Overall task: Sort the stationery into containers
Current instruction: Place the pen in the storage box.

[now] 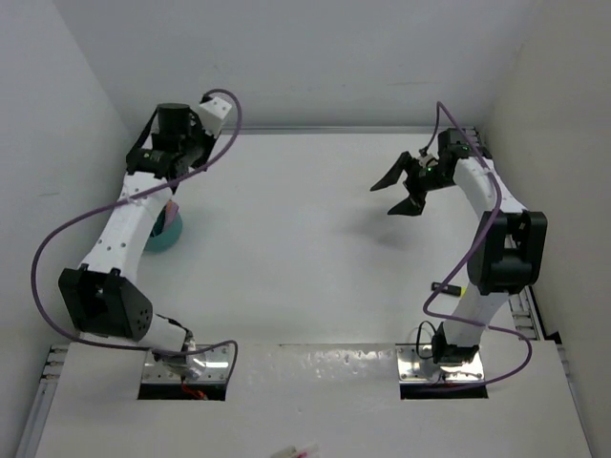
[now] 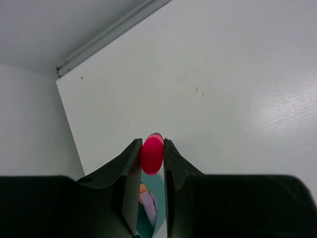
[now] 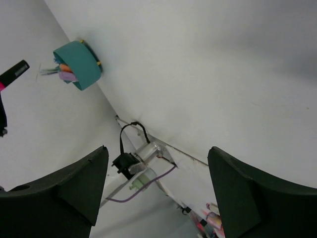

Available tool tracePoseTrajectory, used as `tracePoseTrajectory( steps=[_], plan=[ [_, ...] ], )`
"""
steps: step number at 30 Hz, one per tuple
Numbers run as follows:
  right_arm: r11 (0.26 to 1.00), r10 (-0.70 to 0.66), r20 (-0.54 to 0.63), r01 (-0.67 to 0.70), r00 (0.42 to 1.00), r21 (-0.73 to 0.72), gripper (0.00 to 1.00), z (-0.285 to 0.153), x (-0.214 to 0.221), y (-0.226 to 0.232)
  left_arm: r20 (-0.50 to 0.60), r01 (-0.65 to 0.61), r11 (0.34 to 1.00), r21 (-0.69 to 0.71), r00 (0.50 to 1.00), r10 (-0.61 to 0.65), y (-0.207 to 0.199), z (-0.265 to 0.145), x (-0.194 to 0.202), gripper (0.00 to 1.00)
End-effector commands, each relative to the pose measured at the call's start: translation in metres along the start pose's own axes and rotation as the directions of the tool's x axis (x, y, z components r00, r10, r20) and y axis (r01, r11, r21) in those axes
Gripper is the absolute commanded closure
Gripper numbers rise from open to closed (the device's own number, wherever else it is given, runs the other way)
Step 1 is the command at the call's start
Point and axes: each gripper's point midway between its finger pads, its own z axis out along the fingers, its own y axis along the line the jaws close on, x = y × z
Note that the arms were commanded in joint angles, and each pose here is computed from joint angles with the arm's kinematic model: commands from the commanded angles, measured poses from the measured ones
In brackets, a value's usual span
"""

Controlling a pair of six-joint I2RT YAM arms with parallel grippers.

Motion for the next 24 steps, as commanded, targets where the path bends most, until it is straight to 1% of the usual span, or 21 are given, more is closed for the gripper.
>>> tracePoseTrajectory(
  steps=[1,4,7,8,10,13,16,24],
  plan=[
    [0.994,-0.071,0.006,0.071,0.997,-0.078,0.21,-0.009,0.007,0.022,-0.006,0.104,0.992,0.068,0.995,-0.104,0.020,-0.006,0.001,1.00],
    [0.994,-0.061,-0.005,0.061,0.998,-0.090,0.21,-0.007,0.009,0.021,-0.032,0.106,0.993,0.046,0.994,-0.104,0.048,-0.003,0.016,1.00],
    [0.994,-0.057,-0.012,0.056,0.998,-0.095,0.21,-0.004,0.011,0.018,-0.053,0.061,0.996,0.061,0.997,-0.058,0.063,-0.001,0.028,1.00],
    [0.994,-0.056,-0.015,0.055,0.998,-0.097,0.21,-0.003,0.011,0.017,-0.068,0.032,0.997,0.065,0.997,-0.027,0.066,0.002,0.033,1.00],
    [0.994,-0.053,-0.020,0.051,0.998,-0.100,0.21,-0.002,0.011,0.016,-0.102,0.009,0.999,0.037,0.995,-0.005,0.079,0.004,0.046,1.00],
    [0.993,-0.055,-0.024,0.053,0.998,-0.105,0.21,-0.001,0.012,0.015,-0.153,0.008,1.000,0.013,0.988,-0.006,0.096,0.011,0.066,1.00],
    [0.993,-0.051,-0.030,0.048,0.998,-0.105,0.22,0.002,0.012,0.013,-0.199,0.002,1.000,0.026,0.980,0.003,0.105,0.015,0.084,1.00],
    [0.993,-0.051,-0.036,0.046,0.998,-0.112,0.22,0.003,0.013,0.012,-0.272,0.000,1.000,0.024,0.962,0.007,0.117,0.023,0.113,1.00]
  ],
)
